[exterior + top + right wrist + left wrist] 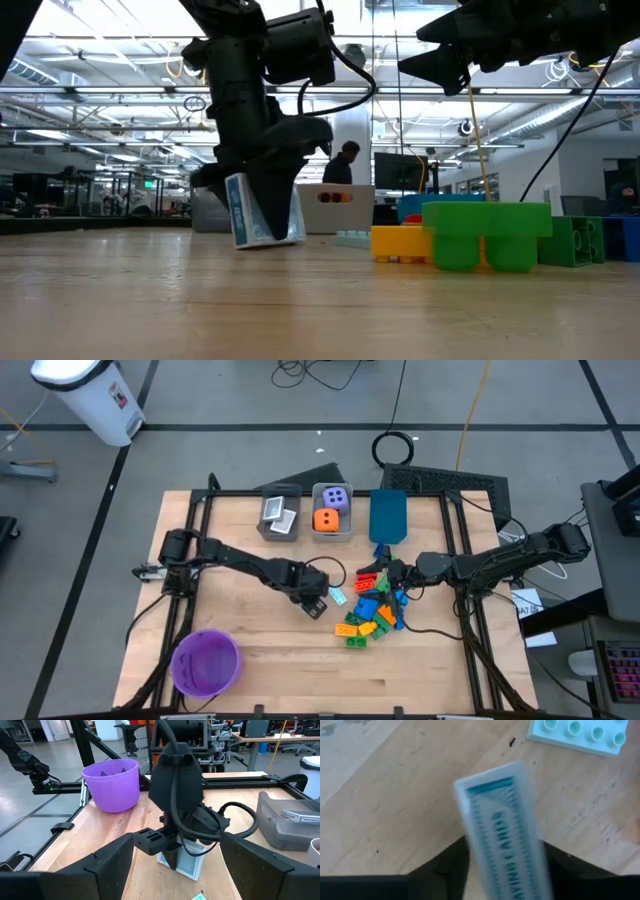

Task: Pick & Place Toys
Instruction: Put the blue deck of cards into the black bin

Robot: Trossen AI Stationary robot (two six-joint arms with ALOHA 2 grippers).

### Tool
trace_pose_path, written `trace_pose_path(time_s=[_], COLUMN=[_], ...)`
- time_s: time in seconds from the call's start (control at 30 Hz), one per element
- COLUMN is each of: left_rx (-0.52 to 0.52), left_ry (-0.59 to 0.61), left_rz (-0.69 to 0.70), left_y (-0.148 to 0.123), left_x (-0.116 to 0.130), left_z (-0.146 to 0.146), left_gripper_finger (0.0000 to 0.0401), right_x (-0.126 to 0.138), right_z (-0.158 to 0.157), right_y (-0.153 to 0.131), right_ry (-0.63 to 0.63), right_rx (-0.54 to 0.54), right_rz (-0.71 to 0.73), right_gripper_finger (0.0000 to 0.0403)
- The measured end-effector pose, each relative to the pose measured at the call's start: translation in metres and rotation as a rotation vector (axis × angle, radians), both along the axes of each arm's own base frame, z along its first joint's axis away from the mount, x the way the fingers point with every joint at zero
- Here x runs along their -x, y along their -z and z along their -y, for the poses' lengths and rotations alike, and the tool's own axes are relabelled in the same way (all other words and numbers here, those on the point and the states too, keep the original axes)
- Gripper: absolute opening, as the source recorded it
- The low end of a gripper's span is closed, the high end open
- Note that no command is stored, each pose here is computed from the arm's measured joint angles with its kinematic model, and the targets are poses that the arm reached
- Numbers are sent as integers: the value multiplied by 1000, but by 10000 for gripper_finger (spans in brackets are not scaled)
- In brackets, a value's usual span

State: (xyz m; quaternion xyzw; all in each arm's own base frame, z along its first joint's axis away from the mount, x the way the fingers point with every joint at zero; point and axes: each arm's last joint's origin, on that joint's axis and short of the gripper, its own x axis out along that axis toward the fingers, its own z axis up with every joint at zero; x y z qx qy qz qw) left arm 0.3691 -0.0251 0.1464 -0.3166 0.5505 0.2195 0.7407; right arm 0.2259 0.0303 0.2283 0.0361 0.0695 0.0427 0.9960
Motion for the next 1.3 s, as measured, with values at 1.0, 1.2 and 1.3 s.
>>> trace_pose_path(time_s=[1.0, 1.2, 1.3], left_rx=[-218, -125, -101], left_ry=[-319, -354, -394], left_rz=[169, 156, 120], left_y=[-118, -79, -58], left_x=[104, 98, 94], left_z=[-197, -235, -246], left_gripper_finger=[74, 76, 77], right_x=[2, 2, 2], right_z=[0, 0, 0], right_y=[3, 3, 3], right_ry=[0, 0, 0], right_rx=[5, 17, 17], right_rz=[13, 12, 13], right_gripper_finger=[288, 288, 288])
